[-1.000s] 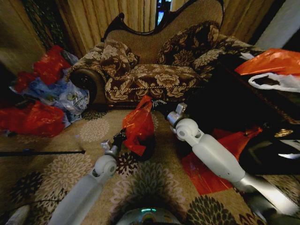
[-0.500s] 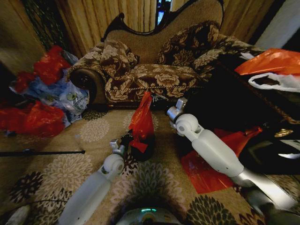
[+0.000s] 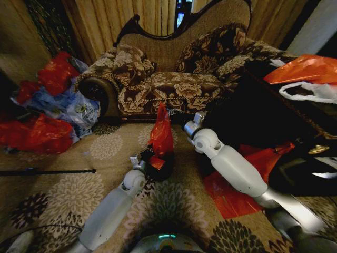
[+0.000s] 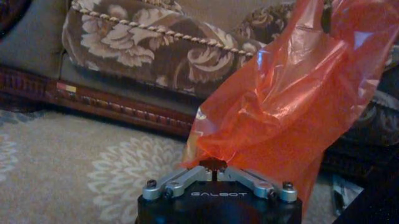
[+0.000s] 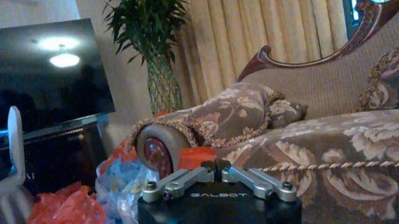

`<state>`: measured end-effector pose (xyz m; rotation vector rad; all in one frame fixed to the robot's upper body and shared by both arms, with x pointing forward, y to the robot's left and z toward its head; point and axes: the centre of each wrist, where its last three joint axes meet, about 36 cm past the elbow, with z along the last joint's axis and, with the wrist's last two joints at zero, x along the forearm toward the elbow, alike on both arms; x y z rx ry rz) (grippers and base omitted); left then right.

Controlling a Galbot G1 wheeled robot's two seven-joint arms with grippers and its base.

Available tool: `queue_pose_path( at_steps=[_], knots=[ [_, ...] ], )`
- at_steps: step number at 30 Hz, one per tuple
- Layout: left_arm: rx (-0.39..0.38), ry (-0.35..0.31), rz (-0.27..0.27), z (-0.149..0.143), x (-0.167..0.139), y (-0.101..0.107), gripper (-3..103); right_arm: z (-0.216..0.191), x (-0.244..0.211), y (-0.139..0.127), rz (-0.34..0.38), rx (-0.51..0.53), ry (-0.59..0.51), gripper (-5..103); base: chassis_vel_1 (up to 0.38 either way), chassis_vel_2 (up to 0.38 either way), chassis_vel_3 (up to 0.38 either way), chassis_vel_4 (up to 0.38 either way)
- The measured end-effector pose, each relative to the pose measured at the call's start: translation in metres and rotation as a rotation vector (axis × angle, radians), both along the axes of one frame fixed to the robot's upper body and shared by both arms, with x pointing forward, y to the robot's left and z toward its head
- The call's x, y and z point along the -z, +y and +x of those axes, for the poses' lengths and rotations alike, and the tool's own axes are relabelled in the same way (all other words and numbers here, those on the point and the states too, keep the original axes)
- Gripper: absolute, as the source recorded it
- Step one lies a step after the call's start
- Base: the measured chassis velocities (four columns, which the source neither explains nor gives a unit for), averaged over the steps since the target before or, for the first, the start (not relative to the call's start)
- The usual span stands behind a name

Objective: Place a garbage bag over the trash bin.

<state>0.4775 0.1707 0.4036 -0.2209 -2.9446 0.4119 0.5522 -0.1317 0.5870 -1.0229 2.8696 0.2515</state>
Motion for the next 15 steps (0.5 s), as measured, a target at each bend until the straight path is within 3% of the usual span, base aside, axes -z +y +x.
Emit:
queue_pose_path(
  at_steps=[7, 15],
  knots=[
    [0.0, 0.013, 0.006, 0.021, 0.005, -0.013, 0, -0.008, 0.005, -0.003, 0.001, -0.012, 0.007, 0, 0.0, 0.0, 0.0, 0.0],
    [0.006, 0.029, 0.011, 0.024, 0.01, -0.019, 0, -0.018, 0.016, -0.003, -0.003, -0.035, 0.029, 0, 0.0, 0.0, 0.0, 0.0]
  ],
)
